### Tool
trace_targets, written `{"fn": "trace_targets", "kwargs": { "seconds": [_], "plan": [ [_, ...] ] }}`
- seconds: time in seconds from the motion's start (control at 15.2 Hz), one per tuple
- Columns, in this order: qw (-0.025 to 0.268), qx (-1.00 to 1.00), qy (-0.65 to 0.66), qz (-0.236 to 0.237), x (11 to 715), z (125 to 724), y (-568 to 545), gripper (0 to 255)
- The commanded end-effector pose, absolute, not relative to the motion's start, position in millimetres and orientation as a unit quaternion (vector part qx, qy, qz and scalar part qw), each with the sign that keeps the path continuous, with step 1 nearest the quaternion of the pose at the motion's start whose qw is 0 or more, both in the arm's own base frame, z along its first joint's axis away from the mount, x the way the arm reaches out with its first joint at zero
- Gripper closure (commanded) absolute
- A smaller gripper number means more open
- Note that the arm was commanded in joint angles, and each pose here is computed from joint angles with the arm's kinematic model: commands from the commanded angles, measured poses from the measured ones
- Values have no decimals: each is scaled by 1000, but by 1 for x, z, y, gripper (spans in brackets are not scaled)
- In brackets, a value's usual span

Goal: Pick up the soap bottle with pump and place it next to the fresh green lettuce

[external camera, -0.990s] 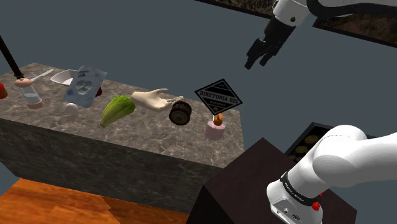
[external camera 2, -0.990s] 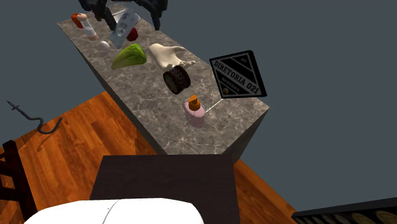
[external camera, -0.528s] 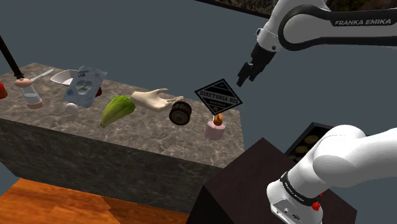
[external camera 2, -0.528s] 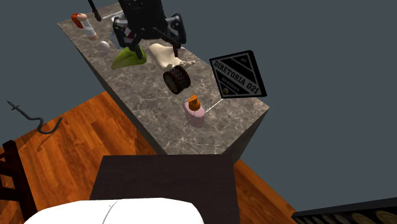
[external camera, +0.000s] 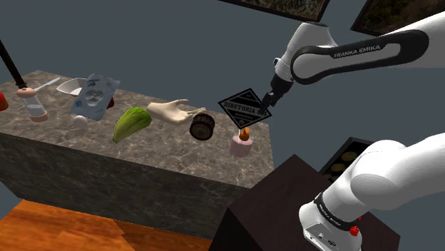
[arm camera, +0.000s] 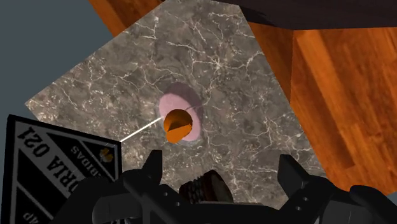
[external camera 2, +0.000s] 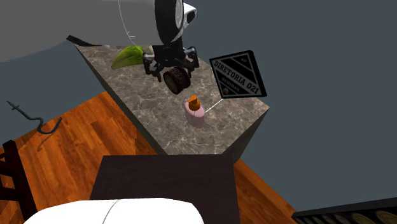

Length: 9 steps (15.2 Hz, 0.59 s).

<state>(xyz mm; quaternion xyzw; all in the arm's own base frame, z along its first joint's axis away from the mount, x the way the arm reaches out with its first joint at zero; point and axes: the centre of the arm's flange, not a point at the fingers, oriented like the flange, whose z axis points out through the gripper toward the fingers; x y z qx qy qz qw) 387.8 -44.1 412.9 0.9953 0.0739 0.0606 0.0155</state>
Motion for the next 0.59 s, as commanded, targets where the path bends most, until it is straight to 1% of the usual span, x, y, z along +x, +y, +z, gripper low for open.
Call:
{"fn": "trace_targets", "kwargs": {
  "seconds": [0.0,0.53],
  "plan": [
    [16,994,87,56,396,389,-54,0],
    [17,990,139,35,422,290,-83,0]
  ]
}}
